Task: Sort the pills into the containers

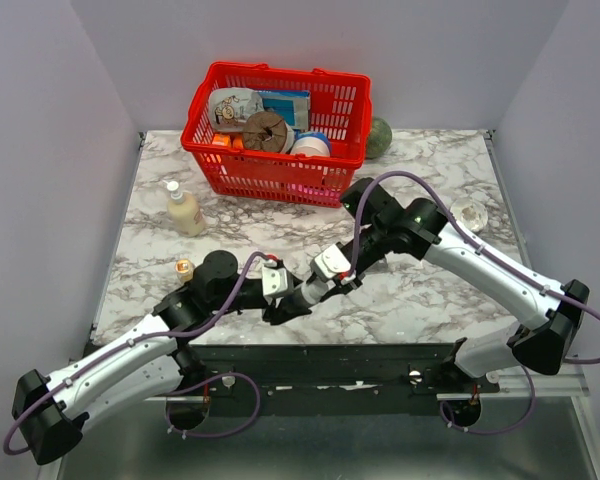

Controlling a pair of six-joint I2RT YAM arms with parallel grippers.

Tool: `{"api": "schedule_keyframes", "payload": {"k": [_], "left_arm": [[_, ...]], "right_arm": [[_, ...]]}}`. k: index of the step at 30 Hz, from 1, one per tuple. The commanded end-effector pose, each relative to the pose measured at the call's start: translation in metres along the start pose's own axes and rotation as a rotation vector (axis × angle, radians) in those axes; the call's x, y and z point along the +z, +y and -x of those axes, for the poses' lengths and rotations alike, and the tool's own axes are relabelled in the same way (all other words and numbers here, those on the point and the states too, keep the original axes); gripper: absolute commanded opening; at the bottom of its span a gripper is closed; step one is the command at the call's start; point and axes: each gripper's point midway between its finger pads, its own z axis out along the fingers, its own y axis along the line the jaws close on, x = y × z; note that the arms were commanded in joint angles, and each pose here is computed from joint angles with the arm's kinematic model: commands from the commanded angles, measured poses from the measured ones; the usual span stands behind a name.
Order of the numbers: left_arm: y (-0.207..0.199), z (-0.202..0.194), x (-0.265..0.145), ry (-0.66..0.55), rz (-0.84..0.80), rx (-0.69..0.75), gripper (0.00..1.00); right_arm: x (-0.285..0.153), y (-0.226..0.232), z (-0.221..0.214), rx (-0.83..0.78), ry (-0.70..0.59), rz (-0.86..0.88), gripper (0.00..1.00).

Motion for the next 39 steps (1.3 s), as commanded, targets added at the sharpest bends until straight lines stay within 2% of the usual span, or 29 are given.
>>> {"api": "schedule_keyframes", "payload": {"k": [1, 3, 4, 7, 9, 11, 12, 14, 18, 21, 27, 31, 36, 39], "left_arm": [[-0.010, 0.002, -0.002, -0.054, -0.044, 0.019, 0.00], [-0.003, 0.006, -0.001, -0.079, -0.002, 0.011, 0.00], [-0.001, 0.013, -0.002, -0.106, 0.014, 0.004, 0.00], [0.005, 0.020, -0.003, -0.148, 0.059, -0.007, 0.00], [0.010, 0.021, -0.005, -0.156, 0.093, -0.015, 0.00], [0.012, 0.019, -0.006, -0.154, 0.113, -0.025, 0.00], [0.016, 0.018, -0.007, -0.153, 0.135, -0.030, 0.00], [0.022, 0.016, -0.007, -0.147, 0.169, -0.040, 0.00], [0.032, 0.018, -0.009, -0.156, 0.235, -0.091, 0.00], [0.038, 0.023, -0.009, -0.170, 0.265, -0.107, 0.00], [0.045, 0.025, -0.007, -0.168, 0.291, -0.120, 0.00], [0.048, 0.023, -0.006, -0.159, 0.300, -0.122, 0.00], [0.050, 0.023, -0.006, -0.155, 0.308, -0.119, 0.00], [0.051, 0.020, -0.006, -0.147, 0.313, -0.117, 0.00]], "right_arm": [[0.000, 0.003, 0.008, -0.038, -0.035, 0.011, 0.36], [0.006, 0.009, 0.005, 0.038, -0.062, 0.026, 0.47], [0.007, 0.007, 0.007, 0.051, -0.076, 0.017, 0.60], [0.008, 0.002, 0.011, 0.158, -0.100, -0.016, 0.83], [0.003, -0.002, 0.018, 0.297, -0.098, -0.057, 0.88], [-0.010, -0.018, 0.030, 0.351, -0.123, -0.127, 0.98], [-0.015, -0.020, 0.034, 0.459, -0.138, -0.146, 1.00], [-0.032, -0.045, 0.036, 0.562, -0.143, -0.277, 1.00], [-0.044, -0.057, 0.016, 0.817, -0.114, -0.414, 1.00], [-0.034, -0.047, 0.003, 0.895, -0.106, -0.396, 1.00], [-0.026, -0.049, -0.007, 0.959, -0.100, -0.389, 0.96], [-0.022, -0.054, -0.009, 0.980, -0.100, -0.377, 0.84], [-0.014, -0.055, -0.011, 0.995, -0.092, -0.345, 0.79], [-0.013, -0.055, -0.010, 0.989, -0.089, -0.335, 0.64]]}}
